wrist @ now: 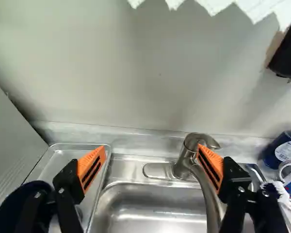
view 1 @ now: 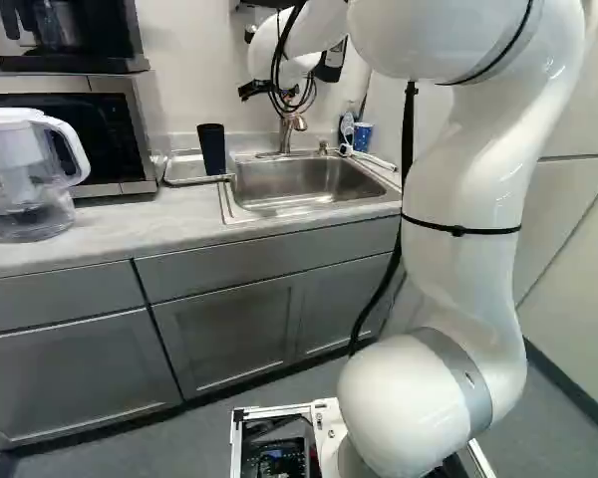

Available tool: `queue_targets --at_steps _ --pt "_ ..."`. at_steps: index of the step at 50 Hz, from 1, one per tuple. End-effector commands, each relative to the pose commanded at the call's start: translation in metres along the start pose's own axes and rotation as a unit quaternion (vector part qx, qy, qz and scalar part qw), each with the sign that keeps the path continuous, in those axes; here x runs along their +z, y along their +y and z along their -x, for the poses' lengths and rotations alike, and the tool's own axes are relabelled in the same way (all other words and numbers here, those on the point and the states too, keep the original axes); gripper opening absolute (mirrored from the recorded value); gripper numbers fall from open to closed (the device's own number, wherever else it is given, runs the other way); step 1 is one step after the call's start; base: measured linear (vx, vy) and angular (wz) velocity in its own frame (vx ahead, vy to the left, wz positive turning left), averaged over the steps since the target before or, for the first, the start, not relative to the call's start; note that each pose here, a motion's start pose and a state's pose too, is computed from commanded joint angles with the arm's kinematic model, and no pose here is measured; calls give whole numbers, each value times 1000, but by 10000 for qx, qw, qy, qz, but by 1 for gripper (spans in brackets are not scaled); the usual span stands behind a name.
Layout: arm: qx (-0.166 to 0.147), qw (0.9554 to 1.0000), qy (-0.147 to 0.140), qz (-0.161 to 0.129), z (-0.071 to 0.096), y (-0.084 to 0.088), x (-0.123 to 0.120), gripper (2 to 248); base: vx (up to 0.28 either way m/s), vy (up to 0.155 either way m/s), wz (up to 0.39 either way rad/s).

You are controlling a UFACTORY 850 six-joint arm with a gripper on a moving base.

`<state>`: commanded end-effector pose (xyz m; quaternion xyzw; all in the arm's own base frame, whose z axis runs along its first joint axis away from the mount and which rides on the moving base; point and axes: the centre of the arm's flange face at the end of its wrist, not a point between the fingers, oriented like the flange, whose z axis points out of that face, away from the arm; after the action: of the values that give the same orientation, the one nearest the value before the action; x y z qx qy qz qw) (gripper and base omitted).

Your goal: Rinse the cup and place it in the tray

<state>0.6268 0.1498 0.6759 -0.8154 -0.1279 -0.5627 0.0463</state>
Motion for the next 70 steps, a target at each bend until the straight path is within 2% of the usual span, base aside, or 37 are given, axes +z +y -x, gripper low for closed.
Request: queue_targets --at_steps 22,46,70 --pt "-26 9999 -125 -66 11 -9 -32 247 0 0 0" --pt "-41 9991 -411 -91 21 -13 -50 247 0 0 0" --pt "-67 9974 -711 -133 36 -19 -79 247 0 0 0"
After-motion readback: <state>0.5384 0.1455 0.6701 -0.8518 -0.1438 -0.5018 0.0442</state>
